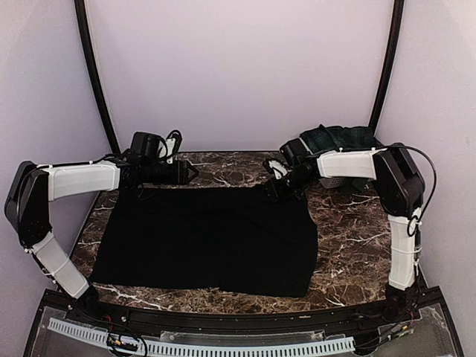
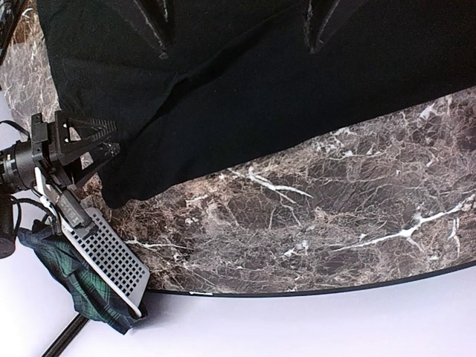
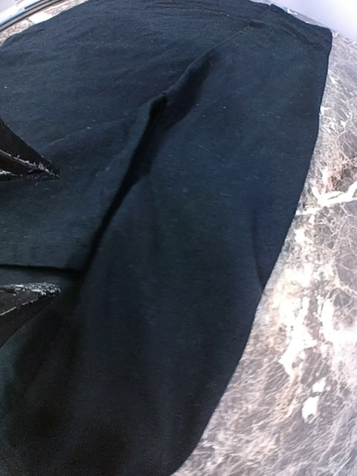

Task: Fold and stack the mixed laundry pile
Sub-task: Move the 1/3-folded T-shirt to the center of the board.

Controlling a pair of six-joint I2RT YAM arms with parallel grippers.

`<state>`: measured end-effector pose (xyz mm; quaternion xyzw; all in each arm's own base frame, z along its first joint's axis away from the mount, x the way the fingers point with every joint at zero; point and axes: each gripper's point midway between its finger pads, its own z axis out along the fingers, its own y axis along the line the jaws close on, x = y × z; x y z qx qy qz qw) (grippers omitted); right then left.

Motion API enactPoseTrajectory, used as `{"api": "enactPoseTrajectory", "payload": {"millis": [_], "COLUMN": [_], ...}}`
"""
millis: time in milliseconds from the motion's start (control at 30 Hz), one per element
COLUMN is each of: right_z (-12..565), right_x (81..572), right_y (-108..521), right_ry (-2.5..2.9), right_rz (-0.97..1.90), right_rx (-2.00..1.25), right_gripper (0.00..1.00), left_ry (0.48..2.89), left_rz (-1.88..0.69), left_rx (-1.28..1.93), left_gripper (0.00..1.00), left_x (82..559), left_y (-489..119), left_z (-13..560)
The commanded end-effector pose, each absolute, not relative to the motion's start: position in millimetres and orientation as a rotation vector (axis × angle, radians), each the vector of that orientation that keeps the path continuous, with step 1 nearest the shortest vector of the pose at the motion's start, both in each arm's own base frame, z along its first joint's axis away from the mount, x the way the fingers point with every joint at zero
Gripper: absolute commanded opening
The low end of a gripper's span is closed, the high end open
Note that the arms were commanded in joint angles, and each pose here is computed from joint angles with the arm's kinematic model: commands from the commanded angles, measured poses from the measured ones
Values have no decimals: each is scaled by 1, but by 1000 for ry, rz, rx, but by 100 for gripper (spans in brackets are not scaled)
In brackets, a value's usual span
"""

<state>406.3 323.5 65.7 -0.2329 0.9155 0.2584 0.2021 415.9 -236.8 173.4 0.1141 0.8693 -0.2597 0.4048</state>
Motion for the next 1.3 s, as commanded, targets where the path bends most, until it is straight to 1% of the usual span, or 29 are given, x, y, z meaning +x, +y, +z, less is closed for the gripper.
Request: {"api": "enactPoseTrajectory", "payload": {"millis": [0, 300, 433, 567, 733, 967, 1100, 1267], "right_z": [57, 38, 41, 57, 75, 118, 124, 117], "right_x": [410, 407, 400, 396, 392, 364, 350, 329], "right_y": [328, 326, 332, 339, 341, 359, 369, 385], "right_ry": [2569, 2616, 2606, 2566, 2534, 2443, 2442, 2468], "right_rz": [710, 696, 769, 832, 867, 951, 976, 1000], "right_rx": [-687, -684, -703, -724, -734, -787, -804, -848], "right_gripper": [43, 43, 40, 25, 0, 0, 0, 0], "left_ry": [2148, 2138, 2135, 2138, 2141, 2137, 2141, 2163], "left_rz": [-646, -657, -657, -645, -639, -588, -566, -546], "left_rx": [278, 270, 266, 261, 257, 224, 194, 161], "left_gripper": [57, 57, 57, 57, 57, 58, 58, 59], "left_x": [413, 415, 416, 416, 416, 417, 418, 419], "left_y": [-231, -232, -232, -230, -229, -217, -205, -196], "left_z": [193, 195, 196, 194, 192, 198, 198, 194]}}
